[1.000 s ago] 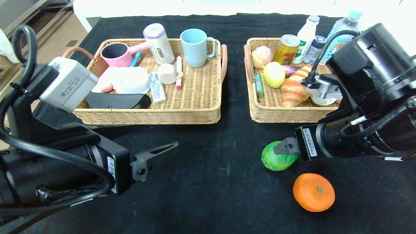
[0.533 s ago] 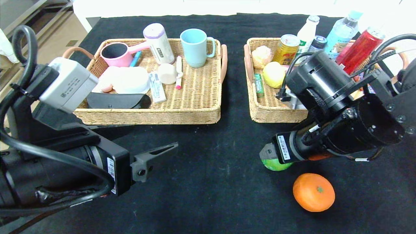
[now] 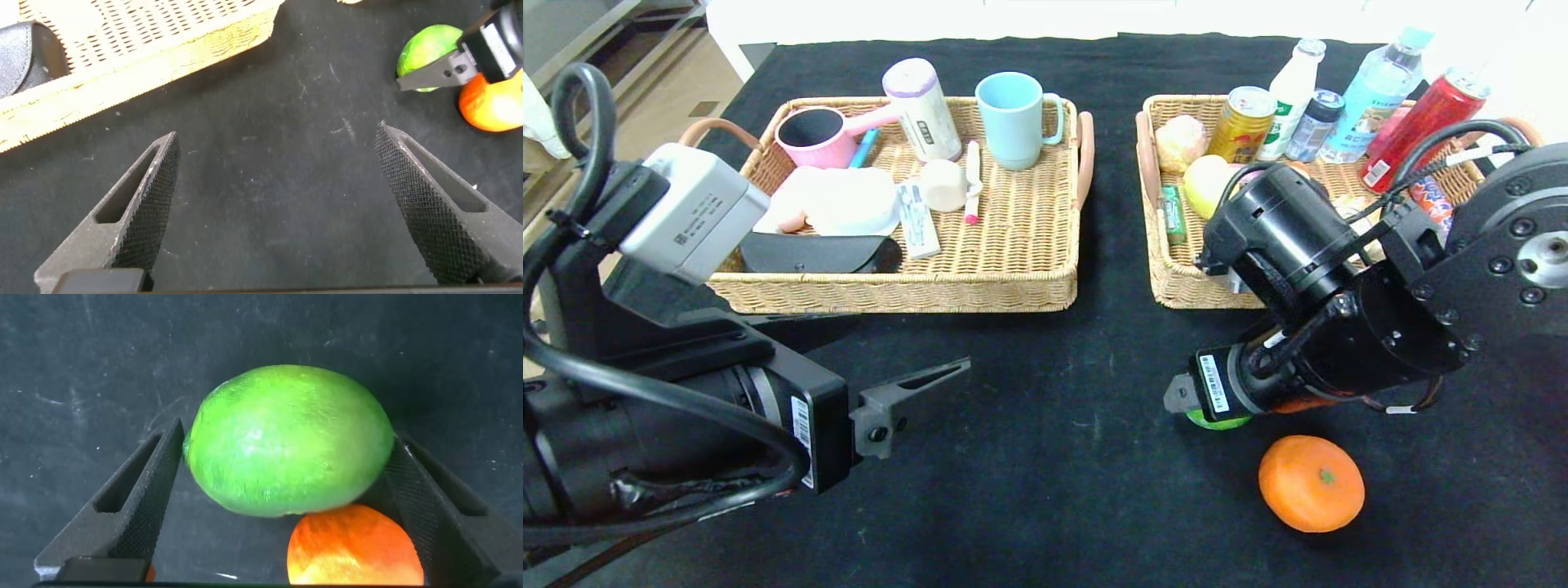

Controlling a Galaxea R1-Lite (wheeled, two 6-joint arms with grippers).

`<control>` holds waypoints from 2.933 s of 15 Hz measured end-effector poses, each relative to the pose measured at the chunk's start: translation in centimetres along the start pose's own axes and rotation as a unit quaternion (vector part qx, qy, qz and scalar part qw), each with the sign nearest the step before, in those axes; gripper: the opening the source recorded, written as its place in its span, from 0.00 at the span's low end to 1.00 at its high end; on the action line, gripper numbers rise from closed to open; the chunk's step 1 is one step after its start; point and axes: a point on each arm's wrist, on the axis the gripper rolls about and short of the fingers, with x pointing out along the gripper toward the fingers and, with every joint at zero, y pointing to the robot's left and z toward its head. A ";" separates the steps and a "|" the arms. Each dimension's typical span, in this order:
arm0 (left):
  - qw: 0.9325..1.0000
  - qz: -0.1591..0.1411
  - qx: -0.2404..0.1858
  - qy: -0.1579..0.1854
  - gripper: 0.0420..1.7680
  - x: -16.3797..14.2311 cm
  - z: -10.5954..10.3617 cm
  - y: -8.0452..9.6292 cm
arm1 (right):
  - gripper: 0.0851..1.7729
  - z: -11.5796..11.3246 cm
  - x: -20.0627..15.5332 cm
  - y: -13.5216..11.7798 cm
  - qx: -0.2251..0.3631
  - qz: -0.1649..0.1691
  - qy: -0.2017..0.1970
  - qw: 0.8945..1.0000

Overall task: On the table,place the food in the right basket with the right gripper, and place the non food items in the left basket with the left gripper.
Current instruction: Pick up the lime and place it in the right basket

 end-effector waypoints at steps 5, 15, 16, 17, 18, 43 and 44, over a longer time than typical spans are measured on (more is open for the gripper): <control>1.000 -0.002 0.000 -0.001 0.97 -0.1 0.0 -0.1 | 0.77 0.0 0.3 0.1 -0.001 -0.002 0.002 1.000; 1.000 -0.003 0.002 0.002 0.97 0.0 -0.1 -0.1 | 0.76 -0.1 0.6 0.2 -0.003 -0.005 0.008 1.000; 1.000 -0.003 0.002 0.003 0.97 0.0 -0.1 -0.1 | 0.76 -0.1 0.5 0.1 -0.003 -0.004 0.007 1.000; 1.000 -0.003 0.002 0.003 0.97 0.1 -0.1 -0.1 | 0.76 -0.1 0.2 0.1 -0.003 -0.003 0.004 1.000; 1.000 -0.003 0.005 0.003 0.97 0.1 -0.2 -0.1 | 0.76 -0.1 -0.1 0.1 -0.003 -0.003 0.001 1.000; 1.000 -0.009 0.023 0.003 0.97 -0.1 -0.4 -0.4 | 0.75 9.8 -5.5 -3.7 0.023 -0.001 -0.314 0.949; 1.000 -0.009 0.023 0.003 0.97 -0.2 -0.4 -0.4 | 0.75 9.9 -4.6 -3.6 0.023 -0.004 -0.310 0.950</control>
